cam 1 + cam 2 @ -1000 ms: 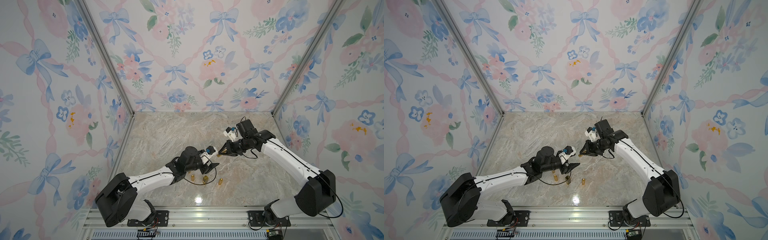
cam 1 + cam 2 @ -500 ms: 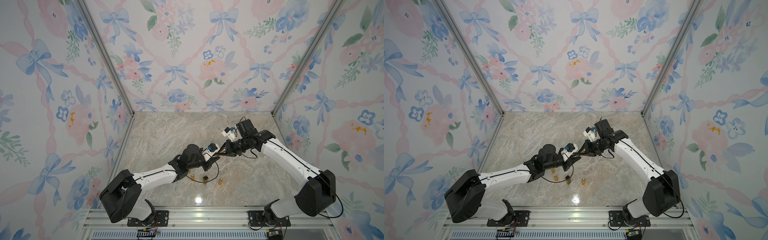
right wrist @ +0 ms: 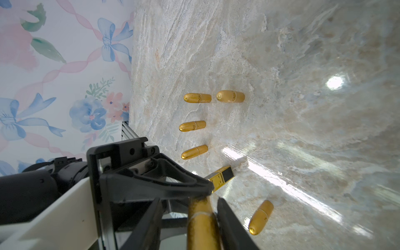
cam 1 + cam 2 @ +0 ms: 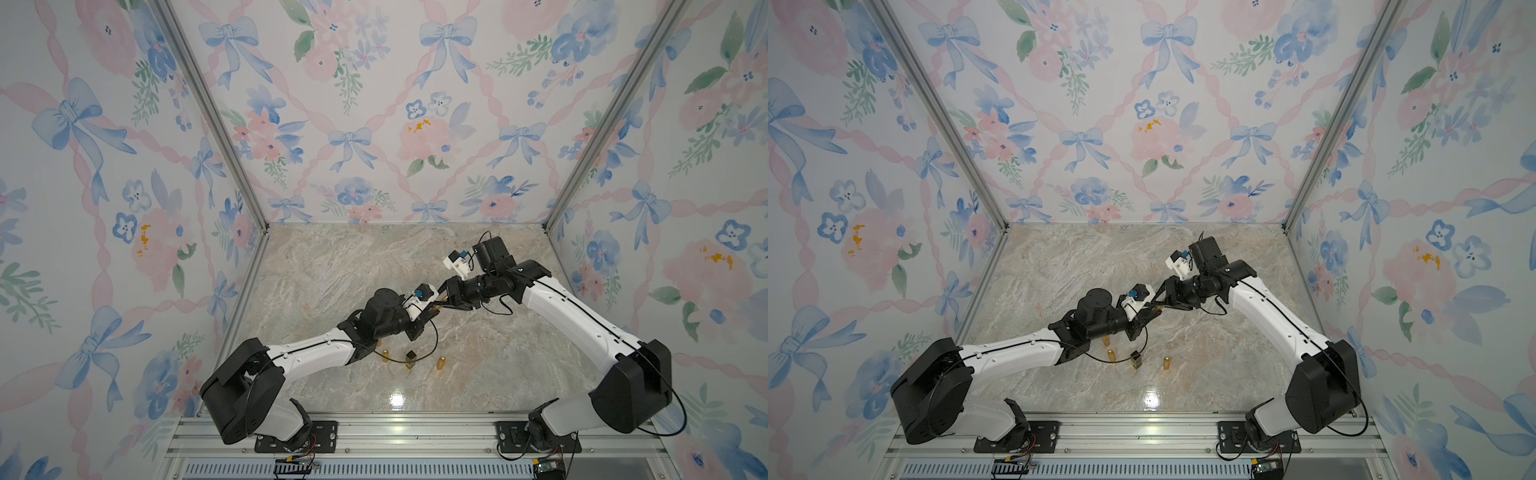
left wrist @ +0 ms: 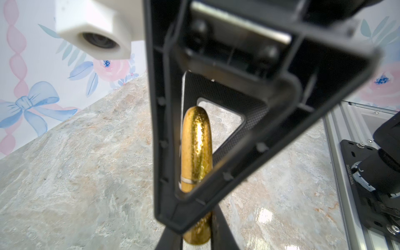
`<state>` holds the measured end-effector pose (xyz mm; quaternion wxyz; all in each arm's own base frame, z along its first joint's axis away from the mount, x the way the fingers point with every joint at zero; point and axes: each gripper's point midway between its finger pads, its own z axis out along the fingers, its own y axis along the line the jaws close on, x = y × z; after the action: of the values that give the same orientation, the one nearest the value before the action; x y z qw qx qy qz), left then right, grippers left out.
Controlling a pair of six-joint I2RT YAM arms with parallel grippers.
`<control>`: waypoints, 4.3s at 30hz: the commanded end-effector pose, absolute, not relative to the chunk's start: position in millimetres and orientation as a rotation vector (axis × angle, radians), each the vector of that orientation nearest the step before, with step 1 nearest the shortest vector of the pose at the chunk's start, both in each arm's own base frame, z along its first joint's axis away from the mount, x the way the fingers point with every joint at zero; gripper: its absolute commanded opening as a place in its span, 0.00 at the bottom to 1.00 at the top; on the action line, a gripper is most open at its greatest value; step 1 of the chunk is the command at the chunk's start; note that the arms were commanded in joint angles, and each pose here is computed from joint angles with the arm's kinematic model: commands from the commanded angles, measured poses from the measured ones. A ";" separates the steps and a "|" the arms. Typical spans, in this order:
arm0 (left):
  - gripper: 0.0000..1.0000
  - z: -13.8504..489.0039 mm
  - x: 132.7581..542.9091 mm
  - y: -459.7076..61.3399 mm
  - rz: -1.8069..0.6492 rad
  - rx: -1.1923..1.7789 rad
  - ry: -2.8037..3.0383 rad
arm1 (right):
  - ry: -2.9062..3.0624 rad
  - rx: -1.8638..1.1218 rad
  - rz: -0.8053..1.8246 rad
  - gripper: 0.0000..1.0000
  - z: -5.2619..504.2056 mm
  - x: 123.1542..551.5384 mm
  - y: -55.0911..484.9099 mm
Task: Open the lipstick cap
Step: Open the cover of the lipstick, then place the cover at the center of the board.
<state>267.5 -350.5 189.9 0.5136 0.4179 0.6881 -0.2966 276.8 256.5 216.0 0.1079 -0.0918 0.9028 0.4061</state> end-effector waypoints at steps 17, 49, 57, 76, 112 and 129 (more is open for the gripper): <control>0.00 202.5 271.3 -336.5 -0.755 0.812 1.719 | 2.495 -0.206 1.143 0.41 233.5 292.1 252.6; 0.00 179.2 270.7 -312.9 -0.705 0.779 1.782 | 2.410 -0.156 1.199 0.17 250.9 308.1 248.1; 0.00 178.3 272.9 -306.8 -0.717 0.783 1.792 | 2.340 -0.059 1.237 0.16 261.8 325.4 240.8; 0.00 182.9 281.1 -295.1 -0.714 0.764 1.806 | 2.350 -0.053 1.151 0.16 245.3 344.1 226.5; 0.00 204.3 348.3 -268.3 -0.568 0.502 1.784 | 2.585 -0.184 0.256 0.16 42.8 442.5 234.5; 0.00 199.9 345.2 -262.5 -0.569 0.489 1.782 | 2.598 -0.274 0.154 0.18 22.9 438.2 242.4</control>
<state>346.1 -268.2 204.1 0.5655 0.2194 0.7580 -0.2398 441.0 239.6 32.9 0.2649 -0.0844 0.9575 0.0763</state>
